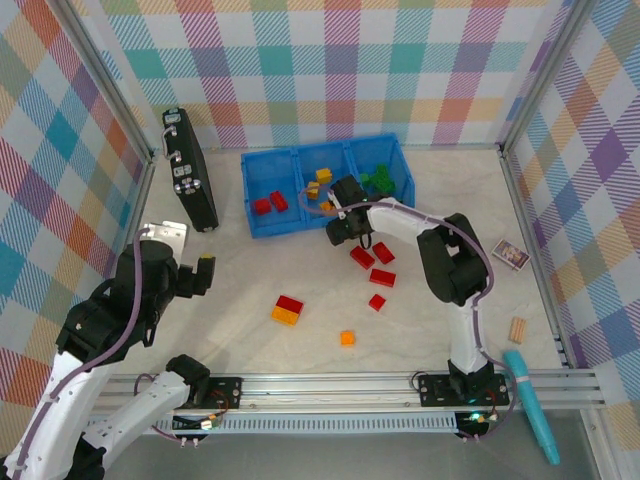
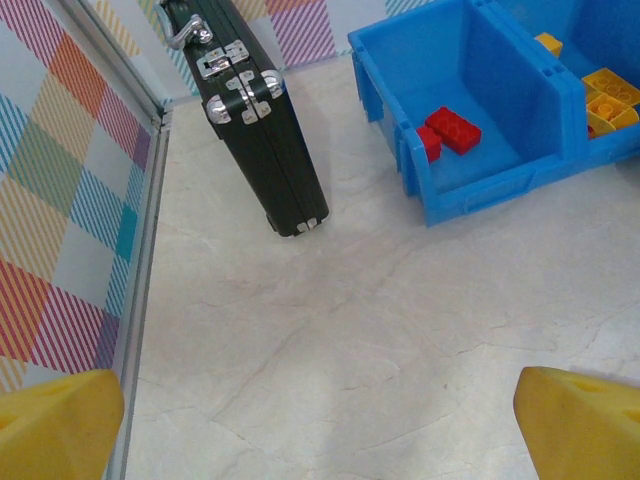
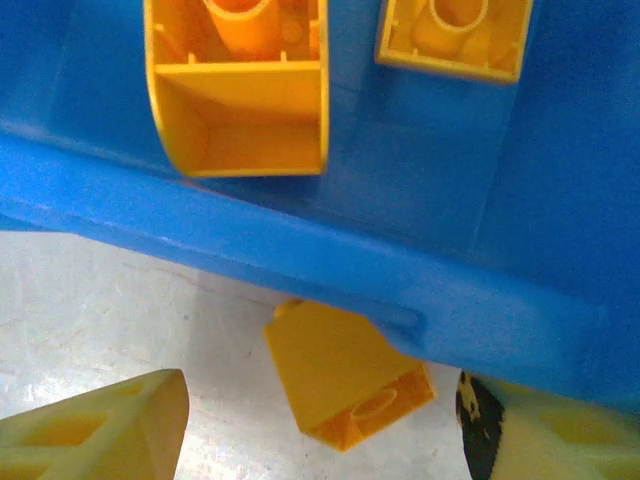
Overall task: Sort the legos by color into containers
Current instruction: Pick up the lego from the center of the table.
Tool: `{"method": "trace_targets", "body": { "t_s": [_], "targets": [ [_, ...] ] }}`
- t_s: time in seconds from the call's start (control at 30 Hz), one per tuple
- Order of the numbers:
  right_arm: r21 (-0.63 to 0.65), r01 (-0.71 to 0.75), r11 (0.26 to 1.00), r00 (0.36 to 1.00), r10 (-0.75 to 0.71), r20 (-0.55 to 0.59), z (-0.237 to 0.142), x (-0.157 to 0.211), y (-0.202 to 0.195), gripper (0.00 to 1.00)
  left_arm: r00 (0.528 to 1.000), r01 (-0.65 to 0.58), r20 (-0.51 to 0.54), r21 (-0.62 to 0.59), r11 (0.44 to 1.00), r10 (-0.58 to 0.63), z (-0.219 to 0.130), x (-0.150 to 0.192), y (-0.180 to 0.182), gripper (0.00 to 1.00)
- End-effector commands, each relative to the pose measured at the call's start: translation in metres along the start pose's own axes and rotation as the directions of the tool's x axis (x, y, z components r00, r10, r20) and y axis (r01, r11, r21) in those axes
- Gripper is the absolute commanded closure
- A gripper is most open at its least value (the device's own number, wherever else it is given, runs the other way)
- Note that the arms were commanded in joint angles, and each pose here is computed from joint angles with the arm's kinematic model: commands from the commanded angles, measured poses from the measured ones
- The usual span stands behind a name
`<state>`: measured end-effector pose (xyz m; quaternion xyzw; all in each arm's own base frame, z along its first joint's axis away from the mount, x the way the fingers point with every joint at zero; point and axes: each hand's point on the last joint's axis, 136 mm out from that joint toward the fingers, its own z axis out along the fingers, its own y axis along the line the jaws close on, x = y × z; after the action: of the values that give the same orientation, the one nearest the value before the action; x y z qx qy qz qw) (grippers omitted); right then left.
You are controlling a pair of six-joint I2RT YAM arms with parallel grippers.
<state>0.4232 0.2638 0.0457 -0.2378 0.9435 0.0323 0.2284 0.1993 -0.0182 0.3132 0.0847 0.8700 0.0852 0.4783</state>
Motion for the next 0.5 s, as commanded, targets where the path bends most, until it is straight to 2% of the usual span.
{"method": "trace_targets", "body": {
  "t_s": [0.0, 0.27, 0.47],
  "targets": [
    [0.047, 0.034, 0.998, 0.999, -0.034, -0.002, 0.008, -0.006, -0.009, 0.28, 1.000, -0.017, -0.021, -0.009, 1.000, 0.017, 0.000, 0.003, 0.002, 0.00],
    [0.057, 0.038, 0.998, 0.999, -0.037, -0.012, 0.020, -0.006, -0.016, 0.28, 0.999, -0.021, -0.034, -0.011, 1.000, 0.020, 0.002, 0.003, 0.001, 0.00],
    [0.048, 0.041, 0.998, 0.999, -0.040, -0.018, 0.030, -0.006, -0.014, 0.37, 0.999, -0.024, -0.043, -0.006, 1.000, 0.024, 0.007, 0.001, -0.002, 0.00]
  ]
}}
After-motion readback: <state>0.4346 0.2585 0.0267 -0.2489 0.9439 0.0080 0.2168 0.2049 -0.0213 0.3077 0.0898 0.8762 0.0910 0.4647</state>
